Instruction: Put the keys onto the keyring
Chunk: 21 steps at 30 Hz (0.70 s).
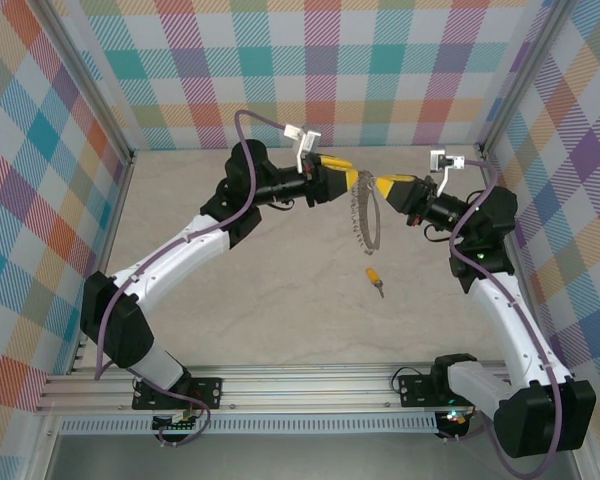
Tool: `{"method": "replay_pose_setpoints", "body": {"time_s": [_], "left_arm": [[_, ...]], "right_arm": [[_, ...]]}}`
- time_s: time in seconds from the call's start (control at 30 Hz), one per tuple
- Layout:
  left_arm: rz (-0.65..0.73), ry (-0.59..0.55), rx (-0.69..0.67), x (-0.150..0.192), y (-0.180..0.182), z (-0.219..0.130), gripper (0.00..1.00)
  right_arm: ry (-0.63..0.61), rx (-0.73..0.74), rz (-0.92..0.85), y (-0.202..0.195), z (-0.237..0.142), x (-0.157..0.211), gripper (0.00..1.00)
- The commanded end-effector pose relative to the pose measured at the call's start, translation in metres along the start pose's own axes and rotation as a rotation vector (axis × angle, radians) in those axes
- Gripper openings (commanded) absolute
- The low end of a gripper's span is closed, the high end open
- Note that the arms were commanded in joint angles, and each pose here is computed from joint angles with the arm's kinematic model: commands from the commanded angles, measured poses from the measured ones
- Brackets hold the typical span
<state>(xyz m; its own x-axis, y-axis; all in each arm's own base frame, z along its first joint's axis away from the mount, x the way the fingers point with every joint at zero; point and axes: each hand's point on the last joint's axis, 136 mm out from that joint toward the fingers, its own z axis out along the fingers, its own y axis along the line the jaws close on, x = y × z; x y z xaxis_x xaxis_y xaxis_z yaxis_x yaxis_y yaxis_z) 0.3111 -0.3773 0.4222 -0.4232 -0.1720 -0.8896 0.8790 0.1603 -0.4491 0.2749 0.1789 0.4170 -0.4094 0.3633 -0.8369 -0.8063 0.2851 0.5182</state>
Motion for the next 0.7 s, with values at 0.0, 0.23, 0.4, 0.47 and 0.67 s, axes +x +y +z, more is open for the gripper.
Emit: {"method": "replay_pose_setpoints", "body": {"time_s": [0.0, 0.23, 0.4, 0.47, 0.67], "left_arm": [[-0.005, -0.096, 0.071, -0.025, -0.017, -0.004, 0.43], [-0.078, -0.134, 0.144, -0.029, -0.022, -0.001, 0.41], [-0.105, -0.122, 0.167, -0.021, -0.024, 0.006, 0.41], [-0.108, -0.115, 0.175, -0.018, -0.025, 0.009, 0.41], [-0.117, -0.089, 0.203, -0.010, -0.030, 0.020, 0.40]], "right_arm": [[-0.095, -0.037, -0.064, 0.015, -0.002, -0.020, 0.00], [-0.151, -0.005, -0.046, 0.009, -0.004, -0.027, 0.00], [-0.164, -0.008, -0.040, 0.009, -0.004, -0.029, 0.00], [-0.164, -0.010, -0.039, 0.009, -0.004, -0.030, 0.00], [-0.164, -0.014, -0.035, 0.009, -0.003, -0.031, 0.00]]}}
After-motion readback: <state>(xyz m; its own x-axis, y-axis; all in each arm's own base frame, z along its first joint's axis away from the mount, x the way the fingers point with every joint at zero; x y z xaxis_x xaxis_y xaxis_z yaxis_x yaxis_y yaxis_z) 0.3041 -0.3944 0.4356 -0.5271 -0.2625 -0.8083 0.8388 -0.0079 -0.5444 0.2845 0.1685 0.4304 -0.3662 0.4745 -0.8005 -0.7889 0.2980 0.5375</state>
